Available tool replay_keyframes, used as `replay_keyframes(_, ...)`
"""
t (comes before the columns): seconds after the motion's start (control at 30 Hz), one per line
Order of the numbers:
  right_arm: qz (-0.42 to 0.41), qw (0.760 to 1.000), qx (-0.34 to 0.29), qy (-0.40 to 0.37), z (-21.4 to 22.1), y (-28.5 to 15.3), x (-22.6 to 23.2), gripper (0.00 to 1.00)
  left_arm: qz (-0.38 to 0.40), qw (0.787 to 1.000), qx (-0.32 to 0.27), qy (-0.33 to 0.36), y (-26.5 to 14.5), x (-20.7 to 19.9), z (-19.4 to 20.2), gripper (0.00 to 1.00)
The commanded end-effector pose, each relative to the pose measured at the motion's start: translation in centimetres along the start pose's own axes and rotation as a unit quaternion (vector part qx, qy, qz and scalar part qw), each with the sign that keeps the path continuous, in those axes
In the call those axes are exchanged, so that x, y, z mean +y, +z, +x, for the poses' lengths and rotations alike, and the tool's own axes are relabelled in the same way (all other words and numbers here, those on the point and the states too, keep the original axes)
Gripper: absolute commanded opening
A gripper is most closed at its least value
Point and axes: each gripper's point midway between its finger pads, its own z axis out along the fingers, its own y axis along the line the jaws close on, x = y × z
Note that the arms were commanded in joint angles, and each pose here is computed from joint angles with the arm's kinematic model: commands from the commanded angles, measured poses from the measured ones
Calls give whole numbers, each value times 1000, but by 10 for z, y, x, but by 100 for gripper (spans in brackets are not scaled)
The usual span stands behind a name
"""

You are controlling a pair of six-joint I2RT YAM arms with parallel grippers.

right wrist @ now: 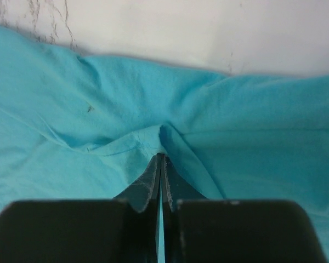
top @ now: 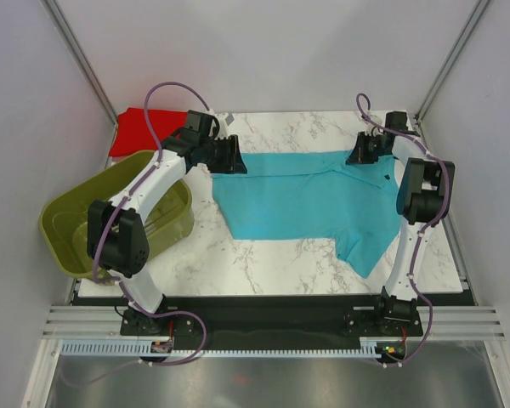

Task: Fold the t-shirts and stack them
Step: Fold the tshirt

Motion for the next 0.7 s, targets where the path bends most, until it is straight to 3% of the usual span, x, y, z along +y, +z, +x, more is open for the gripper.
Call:
replay_keyframes(0.0,35,999,-24,-33,-19,-26,14,4,22,1000,-12,-7,-9,-12,-7,54)
replay_keyframes(0.03,40,998,-22,-36,-18,-27,19,0,22,1000,-11,-8,-8,-13,-6,54)
replay_keyframes(0.5,81,995,-39,-41,-1,-49,52,0,38,999,-3,-9,-9,-20,-1,54)
replay_keyframes(0.63,85,994,-54,-45,-20,-46,45,32,41,999,-3,-5,-11,-24,1,54)
replay_keyframes(0.67,73,995,-48,-47,-19,-41,45,36,41,999,-2,-4,-10,-24,2,54)
